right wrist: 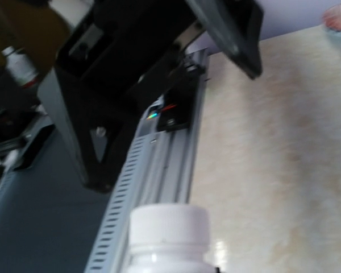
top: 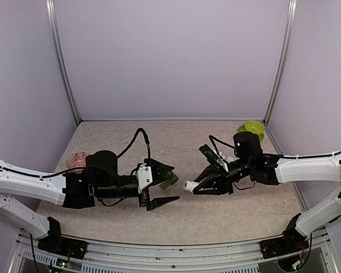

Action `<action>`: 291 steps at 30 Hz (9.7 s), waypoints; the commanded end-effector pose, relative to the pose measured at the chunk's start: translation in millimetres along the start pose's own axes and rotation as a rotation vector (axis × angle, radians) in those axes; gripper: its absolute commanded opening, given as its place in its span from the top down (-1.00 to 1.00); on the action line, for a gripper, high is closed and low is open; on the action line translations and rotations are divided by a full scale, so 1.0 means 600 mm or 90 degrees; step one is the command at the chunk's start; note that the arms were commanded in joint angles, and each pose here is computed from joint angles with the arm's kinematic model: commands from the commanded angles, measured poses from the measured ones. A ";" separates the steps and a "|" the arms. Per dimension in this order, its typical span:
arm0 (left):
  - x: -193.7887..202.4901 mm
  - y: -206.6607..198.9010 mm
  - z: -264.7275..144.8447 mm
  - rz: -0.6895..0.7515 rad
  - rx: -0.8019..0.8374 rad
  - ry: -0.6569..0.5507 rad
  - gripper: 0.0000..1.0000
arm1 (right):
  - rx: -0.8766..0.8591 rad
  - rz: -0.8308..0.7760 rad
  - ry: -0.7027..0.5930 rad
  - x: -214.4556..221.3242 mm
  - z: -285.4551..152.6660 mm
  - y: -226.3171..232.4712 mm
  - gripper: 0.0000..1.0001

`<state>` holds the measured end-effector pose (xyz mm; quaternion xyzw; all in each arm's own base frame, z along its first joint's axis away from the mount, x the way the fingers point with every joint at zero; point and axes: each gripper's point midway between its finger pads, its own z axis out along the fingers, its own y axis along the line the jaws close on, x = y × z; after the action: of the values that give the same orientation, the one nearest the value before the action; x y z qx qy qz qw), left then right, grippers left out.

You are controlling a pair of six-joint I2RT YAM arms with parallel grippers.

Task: Sort the pills into containers
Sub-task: Unscrew the lid of the pill bottle from the pill bottle.

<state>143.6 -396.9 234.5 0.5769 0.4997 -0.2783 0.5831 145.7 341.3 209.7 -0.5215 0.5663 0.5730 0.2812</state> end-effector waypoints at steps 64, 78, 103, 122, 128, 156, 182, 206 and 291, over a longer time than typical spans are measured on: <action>-0.055 0.035 0.014 -0.301 0.084 -0.087 -0.95 | 0.224 -0.149 -0.023 -0.030 0.003 -0.026 0.85; -0.113 0.040 -0.015 -0.358 0.231 -0.263 -0.98 | 0.198 -0.120 -0.178 -0.105 0.001 -0.001 0.85; -0.107 0.047 0.008 -0.439 0.256 -0.302 -0.97 | 0.287 -0.049 -0.265 -0.097 0.011 -0.047 0.86; -0.090 0.060 0.005 -0.451 0.230 -0.289 -0.91 | 0.328 -0.093 -0.272 -0.112 -0.017 -0.035 0.86; -0.084 0.080 -0.002 -0.456 0.196 -0.295 -0.93 | 0.272 -0.099 -0.255 -0.107 0.004 -0.022 0.85; -0.079 0.077 0.015 -0.460 0.210 -0.302 -0.73 | 0.210 -0.078 -0.257 -0.104 0.070 -0.036 0.86; -0.056 0.079 0.008 -0.476 0.179 -0.289 -0.46 | 0.333 -0.062 -0.285 -0.101 0.021 -0.066 0.87; -0.041 0.099 0.009 -0.508 0.141 -0.276 0.29 | 0.354 -0.071 -0.277 -0.096 0.008 -0.066 0.86; -0.029 0.113 0.010 -0.513 0.127 -0.289 -0.54 | 0.225 -0.033 -0.228 -0.077 0.098 -0.076 0.87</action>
<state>198.2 -398.4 270.1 0.3153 0.5232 -0.6512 0.4503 184.5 412.3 220.8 -0.3700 0.5919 0.5307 0.4808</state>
